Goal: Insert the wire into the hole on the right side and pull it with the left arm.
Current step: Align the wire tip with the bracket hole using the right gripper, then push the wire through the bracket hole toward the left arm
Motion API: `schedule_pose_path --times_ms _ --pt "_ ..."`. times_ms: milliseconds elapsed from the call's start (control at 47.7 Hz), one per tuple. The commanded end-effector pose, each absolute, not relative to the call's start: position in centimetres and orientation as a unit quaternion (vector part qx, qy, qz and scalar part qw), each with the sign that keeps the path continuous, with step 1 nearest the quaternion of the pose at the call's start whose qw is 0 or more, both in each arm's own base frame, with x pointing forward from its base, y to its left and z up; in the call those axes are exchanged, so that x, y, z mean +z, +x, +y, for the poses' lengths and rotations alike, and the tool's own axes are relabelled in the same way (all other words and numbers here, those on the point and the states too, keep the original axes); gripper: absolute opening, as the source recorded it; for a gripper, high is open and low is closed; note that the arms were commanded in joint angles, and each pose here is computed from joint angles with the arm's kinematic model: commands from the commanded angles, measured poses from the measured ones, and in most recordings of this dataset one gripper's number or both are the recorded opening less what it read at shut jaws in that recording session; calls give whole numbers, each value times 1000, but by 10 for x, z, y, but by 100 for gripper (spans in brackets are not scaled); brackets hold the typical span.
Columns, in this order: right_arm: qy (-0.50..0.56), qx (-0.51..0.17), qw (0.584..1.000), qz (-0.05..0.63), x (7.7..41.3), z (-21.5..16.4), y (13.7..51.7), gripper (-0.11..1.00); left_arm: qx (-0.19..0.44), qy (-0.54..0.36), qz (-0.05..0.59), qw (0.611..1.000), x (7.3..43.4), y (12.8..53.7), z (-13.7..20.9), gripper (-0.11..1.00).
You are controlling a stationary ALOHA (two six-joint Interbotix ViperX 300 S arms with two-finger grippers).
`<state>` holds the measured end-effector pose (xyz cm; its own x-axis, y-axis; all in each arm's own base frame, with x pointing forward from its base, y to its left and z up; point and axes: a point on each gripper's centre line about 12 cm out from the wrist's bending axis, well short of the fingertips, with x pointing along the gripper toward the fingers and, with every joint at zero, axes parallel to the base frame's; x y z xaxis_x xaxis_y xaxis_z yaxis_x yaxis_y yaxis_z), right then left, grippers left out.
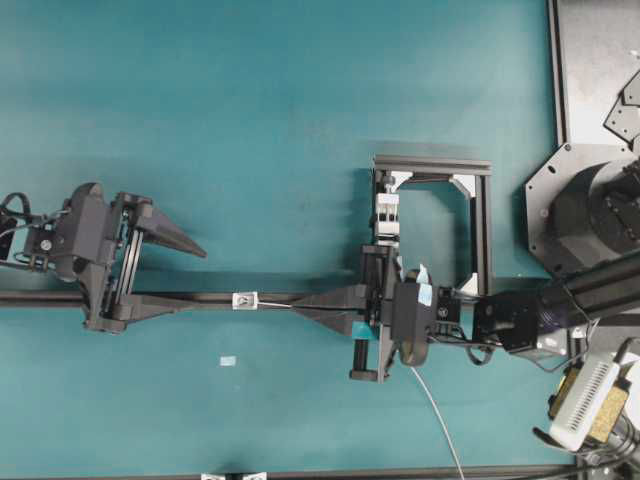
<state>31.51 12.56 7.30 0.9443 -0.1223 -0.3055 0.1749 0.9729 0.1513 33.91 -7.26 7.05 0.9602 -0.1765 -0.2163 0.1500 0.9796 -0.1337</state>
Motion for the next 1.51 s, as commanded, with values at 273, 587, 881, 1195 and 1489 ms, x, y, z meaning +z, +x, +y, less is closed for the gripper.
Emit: schedule_pose_path --times_ms 273,587,881,1195,1489 --pt "85 -85 984 133 80 124 329 1 -84 -59 103 989 76 343 -74 66" --pt "85 -90 984 131 77 122 338 1 -85 -59 101 989 77 344 -74 66" --pt "77 -89 985 129 79 123 343 1 -85 -57 101 990 77 346 -74 66" --pt "66 -88 985 134 80 122 350 1 -85 -57 103 989 76 345 -74 66" --pt "64 -85 986 128 83 123 355 1 -85 -57 104 989 76 344 -74 66"
